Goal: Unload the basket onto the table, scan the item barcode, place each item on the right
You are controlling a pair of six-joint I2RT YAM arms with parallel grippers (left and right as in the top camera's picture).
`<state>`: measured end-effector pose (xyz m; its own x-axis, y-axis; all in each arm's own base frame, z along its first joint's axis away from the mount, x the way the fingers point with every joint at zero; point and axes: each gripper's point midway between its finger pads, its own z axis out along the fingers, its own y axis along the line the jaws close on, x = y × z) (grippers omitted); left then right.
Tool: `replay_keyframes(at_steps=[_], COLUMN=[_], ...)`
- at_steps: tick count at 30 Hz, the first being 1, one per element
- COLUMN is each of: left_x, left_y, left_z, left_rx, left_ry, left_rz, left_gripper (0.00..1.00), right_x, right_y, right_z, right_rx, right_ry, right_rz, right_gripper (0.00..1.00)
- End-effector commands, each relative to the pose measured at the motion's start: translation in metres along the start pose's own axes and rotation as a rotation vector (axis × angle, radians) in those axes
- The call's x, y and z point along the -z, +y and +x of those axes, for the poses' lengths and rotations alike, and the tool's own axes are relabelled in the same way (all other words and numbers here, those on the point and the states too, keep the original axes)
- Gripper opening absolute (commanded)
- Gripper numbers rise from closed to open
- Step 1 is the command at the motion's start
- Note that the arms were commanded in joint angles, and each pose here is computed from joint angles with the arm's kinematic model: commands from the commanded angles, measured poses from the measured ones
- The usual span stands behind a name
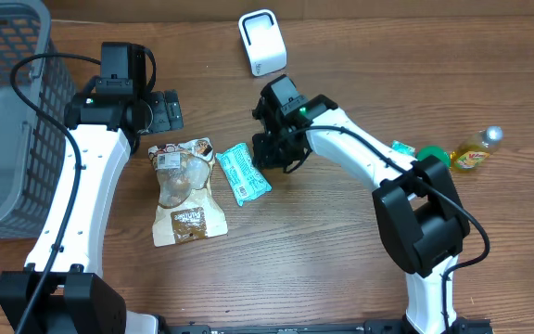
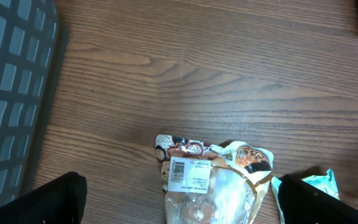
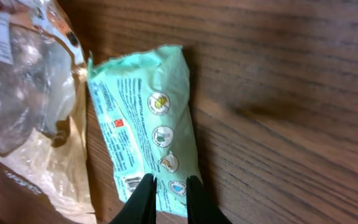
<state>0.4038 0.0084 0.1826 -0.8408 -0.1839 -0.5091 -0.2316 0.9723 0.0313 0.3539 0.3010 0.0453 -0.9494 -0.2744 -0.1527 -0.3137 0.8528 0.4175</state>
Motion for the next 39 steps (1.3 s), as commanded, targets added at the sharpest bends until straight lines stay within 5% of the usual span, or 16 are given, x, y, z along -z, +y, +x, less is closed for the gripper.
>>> replay_keyframes(at_steps=[1, 12, 23, 39], left_x=[0.004, 0.004, 0.004, 0.004], left_y=[0.004, 0.004, 0.004, 0.004], left_z=[-0.005, -0.005, -0.005, -0.005], left_rx=[-0.004, -0.004, -0.004, -0.004], left_ry=[-0.019, -0.019, -0.019, -0.019], left_rz=[-0.012, -0.012, -0.012, -0.012], left_gripper=[1.00, 1.00, 1.00, 1.00], right_x=[-0.005, -0.021, 0.036, 0.007], right_y=[0.004, -0.007, 0.040, 0.045], right_z=[0.012, 0.020, -0.040, -0.045], right_rx=[0.015, -0.034, 0.067, 0.111], right_ry=[0.011, -0.005, -0.236, -0.283], right_rz=[0.008, 0.017, -0.072, -0.097], right_gripper=[0.14, 0.14, 0.16, 0.15])
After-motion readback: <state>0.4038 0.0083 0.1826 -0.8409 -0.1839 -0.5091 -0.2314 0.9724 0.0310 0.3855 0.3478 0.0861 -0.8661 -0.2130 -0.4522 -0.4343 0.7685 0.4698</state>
